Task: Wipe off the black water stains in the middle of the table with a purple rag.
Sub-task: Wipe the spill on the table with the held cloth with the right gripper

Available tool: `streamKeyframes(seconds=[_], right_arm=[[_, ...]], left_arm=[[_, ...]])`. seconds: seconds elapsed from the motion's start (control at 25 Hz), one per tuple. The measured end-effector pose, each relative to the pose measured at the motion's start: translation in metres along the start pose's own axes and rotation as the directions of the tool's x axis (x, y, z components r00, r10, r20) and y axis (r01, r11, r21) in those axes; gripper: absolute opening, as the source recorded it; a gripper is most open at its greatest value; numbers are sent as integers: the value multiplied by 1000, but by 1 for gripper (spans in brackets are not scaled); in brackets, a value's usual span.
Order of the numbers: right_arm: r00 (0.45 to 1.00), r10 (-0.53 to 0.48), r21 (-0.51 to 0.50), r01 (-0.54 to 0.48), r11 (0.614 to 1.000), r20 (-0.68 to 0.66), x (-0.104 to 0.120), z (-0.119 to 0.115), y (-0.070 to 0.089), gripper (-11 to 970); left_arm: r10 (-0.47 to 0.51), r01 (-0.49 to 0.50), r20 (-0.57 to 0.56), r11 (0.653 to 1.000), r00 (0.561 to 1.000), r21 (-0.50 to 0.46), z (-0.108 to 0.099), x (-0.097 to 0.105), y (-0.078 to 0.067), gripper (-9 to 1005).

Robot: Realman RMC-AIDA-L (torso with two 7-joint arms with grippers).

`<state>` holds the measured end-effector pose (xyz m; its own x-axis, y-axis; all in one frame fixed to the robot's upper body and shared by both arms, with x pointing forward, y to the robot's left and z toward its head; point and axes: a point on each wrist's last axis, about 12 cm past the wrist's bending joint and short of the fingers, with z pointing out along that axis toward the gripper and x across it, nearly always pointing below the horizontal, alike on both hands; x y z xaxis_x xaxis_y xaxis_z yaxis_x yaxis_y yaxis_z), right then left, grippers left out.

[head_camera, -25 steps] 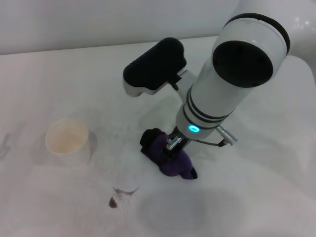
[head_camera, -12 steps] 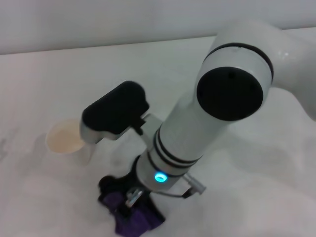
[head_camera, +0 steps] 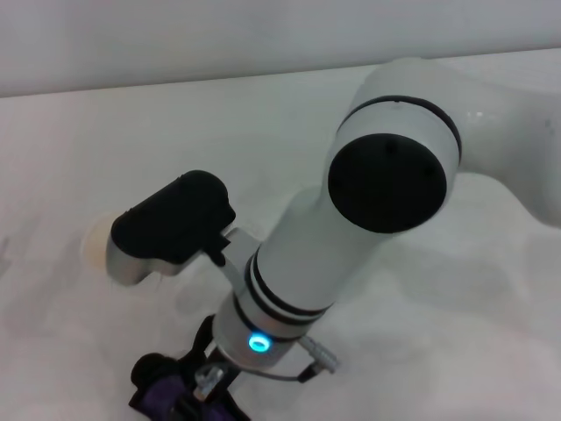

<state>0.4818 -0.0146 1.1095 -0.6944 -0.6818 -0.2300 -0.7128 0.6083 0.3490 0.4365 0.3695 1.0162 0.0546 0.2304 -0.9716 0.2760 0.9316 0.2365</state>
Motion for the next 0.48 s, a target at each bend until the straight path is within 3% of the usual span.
streamKeyframes(seconds=[0.32, 0.48], right_arm=[[998, 27, 152, -36, 988, 58, -14, -25, -34, 92], [994, 80, 270, -95, 958, 68, -8, -42, -64, 92]], left_arm=[[-3, 3, -18, 1000, 1000, -16, -4, 3, 2, 875], [-3, 2, -34, 1000, 999, -22, -3, 4, 3, 874]])
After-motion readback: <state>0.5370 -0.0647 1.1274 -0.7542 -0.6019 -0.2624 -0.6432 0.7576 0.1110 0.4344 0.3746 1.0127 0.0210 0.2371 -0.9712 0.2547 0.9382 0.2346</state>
